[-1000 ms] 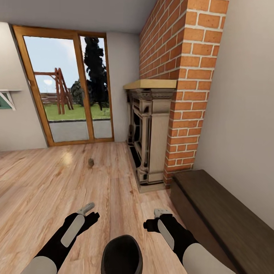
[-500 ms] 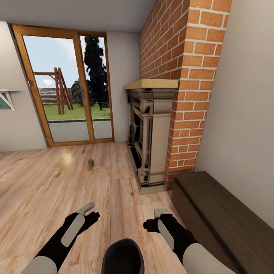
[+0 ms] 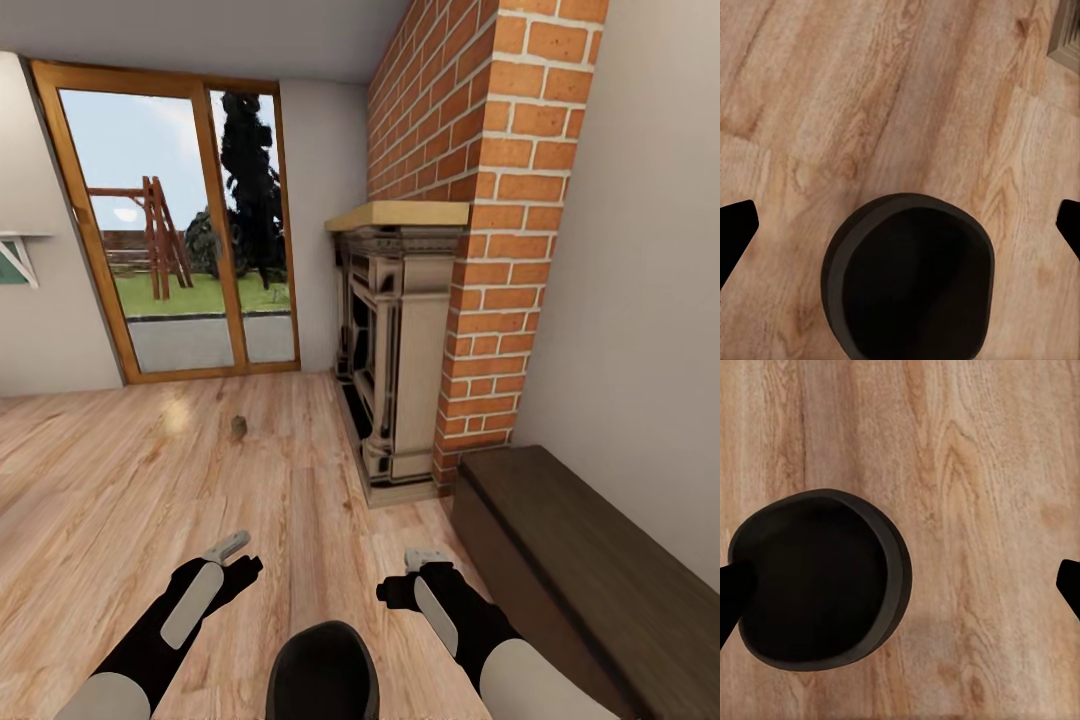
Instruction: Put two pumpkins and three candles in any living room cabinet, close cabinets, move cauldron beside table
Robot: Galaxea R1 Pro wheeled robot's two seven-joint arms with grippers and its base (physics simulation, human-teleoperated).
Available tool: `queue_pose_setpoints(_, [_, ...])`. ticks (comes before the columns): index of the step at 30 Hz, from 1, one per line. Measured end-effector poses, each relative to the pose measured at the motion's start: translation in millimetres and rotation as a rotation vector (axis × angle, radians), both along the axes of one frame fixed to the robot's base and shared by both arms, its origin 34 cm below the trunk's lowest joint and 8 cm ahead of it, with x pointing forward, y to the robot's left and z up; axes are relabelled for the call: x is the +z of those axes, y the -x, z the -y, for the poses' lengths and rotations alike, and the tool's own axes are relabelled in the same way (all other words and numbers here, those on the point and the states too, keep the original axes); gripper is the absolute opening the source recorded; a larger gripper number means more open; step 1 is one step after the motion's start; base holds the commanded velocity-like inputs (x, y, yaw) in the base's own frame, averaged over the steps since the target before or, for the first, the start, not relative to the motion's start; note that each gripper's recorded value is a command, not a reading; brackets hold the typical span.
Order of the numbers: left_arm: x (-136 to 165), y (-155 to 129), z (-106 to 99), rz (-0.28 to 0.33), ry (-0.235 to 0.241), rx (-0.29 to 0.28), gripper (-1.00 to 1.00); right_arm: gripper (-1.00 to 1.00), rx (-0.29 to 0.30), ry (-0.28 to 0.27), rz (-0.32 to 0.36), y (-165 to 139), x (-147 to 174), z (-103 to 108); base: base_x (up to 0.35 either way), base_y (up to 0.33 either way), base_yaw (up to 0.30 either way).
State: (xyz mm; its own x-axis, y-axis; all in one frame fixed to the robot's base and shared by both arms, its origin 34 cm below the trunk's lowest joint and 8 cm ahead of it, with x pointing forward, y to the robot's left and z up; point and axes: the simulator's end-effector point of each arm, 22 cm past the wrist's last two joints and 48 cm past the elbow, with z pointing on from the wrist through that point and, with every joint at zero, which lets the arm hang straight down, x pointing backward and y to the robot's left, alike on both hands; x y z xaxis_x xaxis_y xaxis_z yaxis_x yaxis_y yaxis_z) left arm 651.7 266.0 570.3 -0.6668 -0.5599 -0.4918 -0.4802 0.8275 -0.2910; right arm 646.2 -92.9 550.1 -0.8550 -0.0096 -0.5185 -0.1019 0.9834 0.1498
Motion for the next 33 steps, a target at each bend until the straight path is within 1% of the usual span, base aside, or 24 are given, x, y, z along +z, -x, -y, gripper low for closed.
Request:
queue_pose_setpoints(9, [-19,4,0,-0.003,-0.002,0.002,1.0,1.0,0.004,-0.004,-0.001,4,-18,-2,0.0,0.0,0.0])
queue_pose_setpoints(11, [-23,5,2,-0.003,0.0,0.0,1.0,1.0,0.008,-0.01,-0.001,5,-22,-3,0.0,0.0,0.0])
queue_pose_setpoints(16, [-34,7,16,-0.005,0.012,-0.013,1.0,1.0,0.021,-0.023,-0.002,8,-32,-9,0.0,0.0,0.0])
queue_pose_setpoints(22, [-49,11,24,-0.012,0.021,-0.02,1.0,1.0,0.028,-0.029,-0.007,12,-44,-15,0.0,0.0,0.0])
queue_pose_setpoints(26, [-60,17,34,-0.035,0.031,-0.046,1.0,1.0,0.03,-0.029,-0.01,15,-53,-17,0.0,0.0,0.0])
queue_pose_setpoints(30, [-73,25,39,-0.069,0.034,-0.077,1.0,1.0,0.03,-0.028,-0.012,17,-61,-18,0.0,0.0,0.0])
queue_pose_setpoints(33, [-81,28,41,-0.079,0.035,-0.086,1.0,1.0,0.032,-0.027,-0.011,18,-68,-18,0.0,0.0,0.0])
